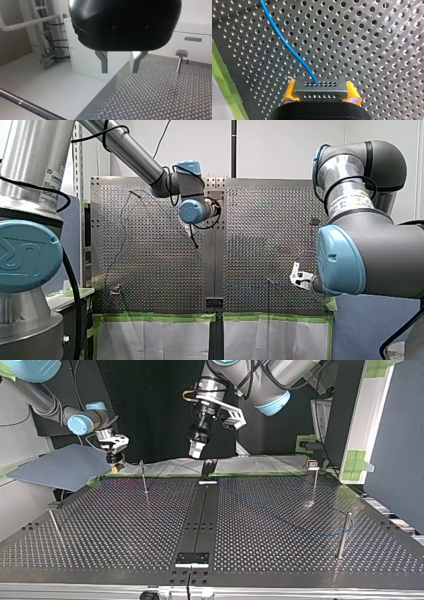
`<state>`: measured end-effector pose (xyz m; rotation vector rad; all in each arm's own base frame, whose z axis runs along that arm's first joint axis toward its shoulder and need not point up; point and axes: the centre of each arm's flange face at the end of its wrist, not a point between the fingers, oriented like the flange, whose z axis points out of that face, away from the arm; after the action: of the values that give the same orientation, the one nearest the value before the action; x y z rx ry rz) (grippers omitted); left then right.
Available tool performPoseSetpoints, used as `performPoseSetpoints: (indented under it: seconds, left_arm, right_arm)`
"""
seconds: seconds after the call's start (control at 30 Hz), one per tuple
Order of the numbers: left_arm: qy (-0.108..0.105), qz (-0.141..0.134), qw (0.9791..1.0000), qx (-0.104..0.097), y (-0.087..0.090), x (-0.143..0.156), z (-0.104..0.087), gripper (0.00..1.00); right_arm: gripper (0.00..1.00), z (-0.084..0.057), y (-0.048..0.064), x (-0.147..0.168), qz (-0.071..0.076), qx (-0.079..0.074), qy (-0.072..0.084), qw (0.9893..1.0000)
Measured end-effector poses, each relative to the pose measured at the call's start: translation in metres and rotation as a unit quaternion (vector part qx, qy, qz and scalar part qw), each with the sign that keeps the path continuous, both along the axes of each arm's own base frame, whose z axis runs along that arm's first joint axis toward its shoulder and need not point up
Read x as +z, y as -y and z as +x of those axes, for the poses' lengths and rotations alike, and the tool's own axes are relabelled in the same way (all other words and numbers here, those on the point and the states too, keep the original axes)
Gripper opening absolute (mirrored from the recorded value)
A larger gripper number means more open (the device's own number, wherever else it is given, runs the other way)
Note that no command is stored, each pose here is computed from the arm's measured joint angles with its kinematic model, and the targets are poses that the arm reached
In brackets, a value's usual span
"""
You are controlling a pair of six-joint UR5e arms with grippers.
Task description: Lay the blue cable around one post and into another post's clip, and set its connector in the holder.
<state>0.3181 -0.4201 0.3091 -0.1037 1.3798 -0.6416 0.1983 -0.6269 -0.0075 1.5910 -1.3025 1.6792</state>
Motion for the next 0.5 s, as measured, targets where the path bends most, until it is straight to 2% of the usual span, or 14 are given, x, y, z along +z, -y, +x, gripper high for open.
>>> performPoseSetpoints:
  seconds: [0.37,0.5]
  left_arm:
    - [0.002,-0.002,1.0,0.0,-0.034,0.006,-0.035,1.0]
    - [-0.005,0.005,1.0,0.001,-0.044,-0.003,-0.046,1.0]
  right_arm:
    - [0.0,0.001,0.0,0.0,-0.002,0.001,0.0,1.0]
    - [0.0,0.002,0.0,0.0,-0.002,0.001,0.0,1.0]
